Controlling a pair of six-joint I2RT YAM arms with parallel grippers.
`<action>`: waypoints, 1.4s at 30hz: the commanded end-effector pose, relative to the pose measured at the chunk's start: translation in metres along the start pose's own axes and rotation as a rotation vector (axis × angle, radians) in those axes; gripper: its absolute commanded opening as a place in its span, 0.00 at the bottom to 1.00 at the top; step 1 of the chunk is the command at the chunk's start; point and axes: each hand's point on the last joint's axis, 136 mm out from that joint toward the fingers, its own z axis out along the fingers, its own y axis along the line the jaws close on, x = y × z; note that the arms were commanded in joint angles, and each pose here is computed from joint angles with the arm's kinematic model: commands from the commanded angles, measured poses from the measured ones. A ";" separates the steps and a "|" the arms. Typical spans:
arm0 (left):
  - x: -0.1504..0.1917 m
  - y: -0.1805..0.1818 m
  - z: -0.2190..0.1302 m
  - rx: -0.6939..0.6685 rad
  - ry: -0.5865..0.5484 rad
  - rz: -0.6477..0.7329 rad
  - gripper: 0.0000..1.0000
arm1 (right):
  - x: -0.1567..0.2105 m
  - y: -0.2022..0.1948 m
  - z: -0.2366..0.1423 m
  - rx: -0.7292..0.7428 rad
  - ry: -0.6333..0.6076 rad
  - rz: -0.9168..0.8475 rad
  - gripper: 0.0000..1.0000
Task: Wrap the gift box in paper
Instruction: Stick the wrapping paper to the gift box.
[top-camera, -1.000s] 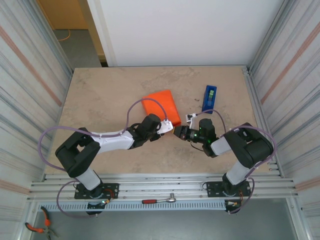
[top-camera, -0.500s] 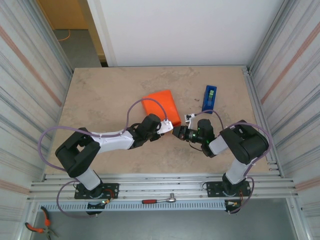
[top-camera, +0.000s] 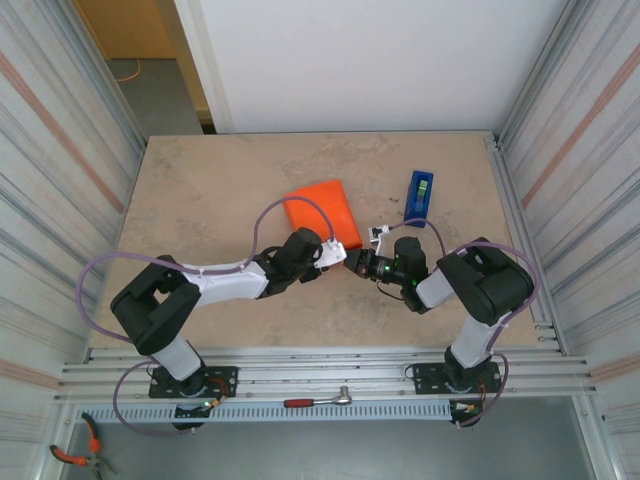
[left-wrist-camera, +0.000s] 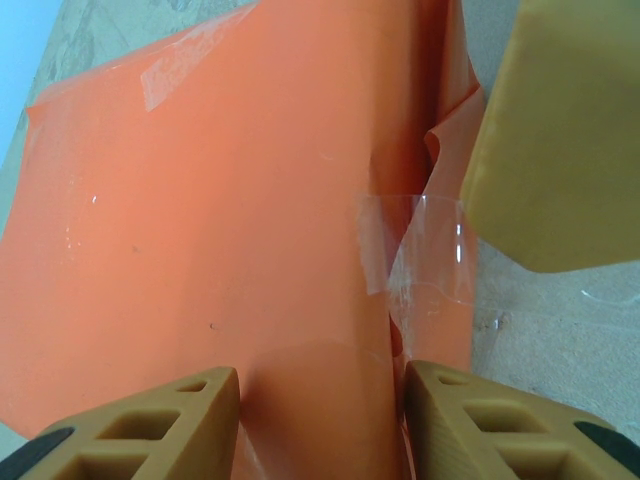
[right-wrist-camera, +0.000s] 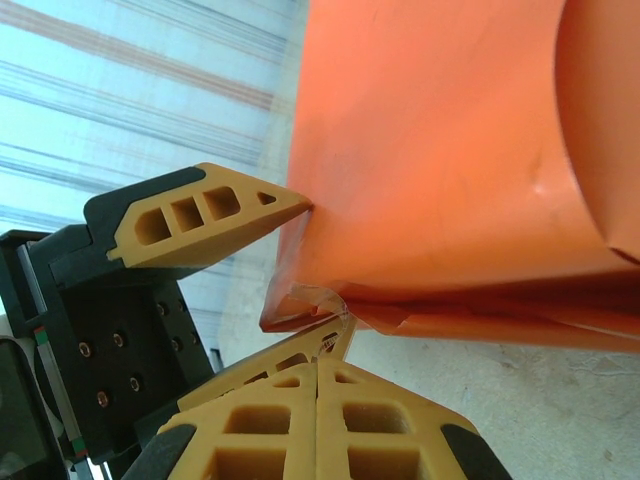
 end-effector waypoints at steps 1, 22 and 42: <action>0.011 -0.017 0.004 0.045 0.038 0.033 0.47 | -0.005 0.008 0.007 -0.033 -0.007 -0.019 0.00; 0.012 -0.017 0.003 0.042 0.038 0.032 0.46 | 0.000 -0.004 0.006 -0.003 -0.001 0.012 0.00; 0.011 -0.018 0.003 0.044 0.037 0.035 0.46 | -0.002 -0.012 0.006 0.015 -0.008 0.039 0.21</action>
